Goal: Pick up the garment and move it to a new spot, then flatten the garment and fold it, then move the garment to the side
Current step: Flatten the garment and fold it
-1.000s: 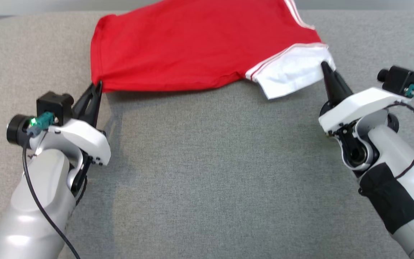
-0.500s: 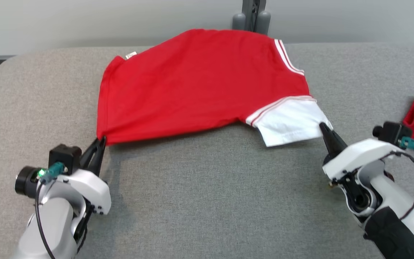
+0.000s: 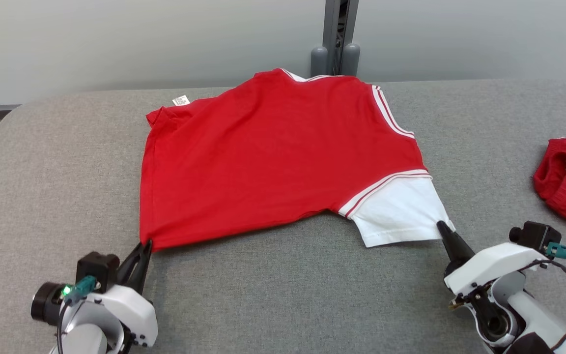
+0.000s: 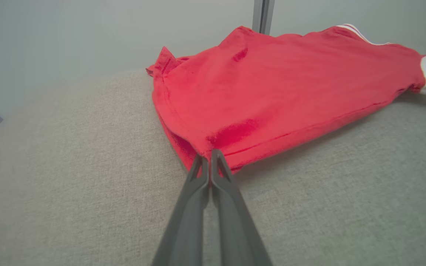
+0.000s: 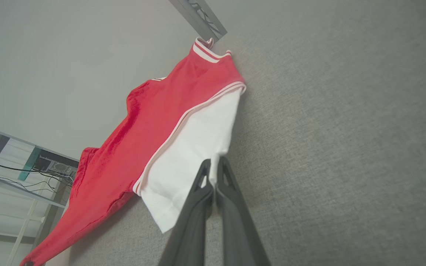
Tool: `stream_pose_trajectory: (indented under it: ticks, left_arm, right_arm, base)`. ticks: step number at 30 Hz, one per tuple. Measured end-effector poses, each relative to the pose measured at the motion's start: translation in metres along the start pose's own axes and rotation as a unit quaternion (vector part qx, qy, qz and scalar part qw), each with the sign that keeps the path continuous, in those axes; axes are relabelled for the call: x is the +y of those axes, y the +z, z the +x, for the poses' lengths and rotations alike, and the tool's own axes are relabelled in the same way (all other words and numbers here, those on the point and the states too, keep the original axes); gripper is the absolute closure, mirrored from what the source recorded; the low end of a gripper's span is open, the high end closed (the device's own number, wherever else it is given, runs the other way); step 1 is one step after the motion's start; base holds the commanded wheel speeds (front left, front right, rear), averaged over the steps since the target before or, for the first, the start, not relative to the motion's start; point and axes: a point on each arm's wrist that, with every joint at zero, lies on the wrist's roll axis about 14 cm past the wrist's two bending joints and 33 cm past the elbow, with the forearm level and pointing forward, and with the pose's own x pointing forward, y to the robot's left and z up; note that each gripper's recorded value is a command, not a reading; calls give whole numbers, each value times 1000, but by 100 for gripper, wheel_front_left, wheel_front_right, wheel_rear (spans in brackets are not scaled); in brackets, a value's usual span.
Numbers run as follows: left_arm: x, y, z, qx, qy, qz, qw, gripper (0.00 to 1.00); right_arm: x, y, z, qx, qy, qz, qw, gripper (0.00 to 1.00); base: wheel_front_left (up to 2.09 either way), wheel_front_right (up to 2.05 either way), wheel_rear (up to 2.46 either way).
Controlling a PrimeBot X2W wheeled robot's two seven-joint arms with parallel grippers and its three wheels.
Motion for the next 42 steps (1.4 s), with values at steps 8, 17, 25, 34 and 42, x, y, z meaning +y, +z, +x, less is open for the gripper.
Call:
stream_pose_trajectory:
  ticks: [8, 17, 25, 34, 42]
  left_arm:
    - [7, -9, -17, -1, 31, -28, 999, 100]
    - [22, -4, -47, -29, 76, -42, 996, 100]
    - [19, 9, -55, -56, 80, -31, 995, 100]
    - [1, -14, -58, -20, 51, -12, 998, 100]
    - [-9, -47, -70, 26, 47, -33, 998, 100]
  right_arm:
    - [5, -15, -13, 12, 14, -10, 1000, 100]
    - [9, -32, -33, 26, 25, -7, 999, 100]
    - [25, -17, -36, 3, 50, 11, 999, 100]
    - [16, -14, -40, 10, 37, 37, 999, 100]
    - [4, -27, -48, 49, 21, 59, 997, 100]
  base:
    - [0, 0, 0]
    - [0, 0, 0]
    - [0, 0, 0]
    - [0, 0, 0]
    - [0, 0, 0]
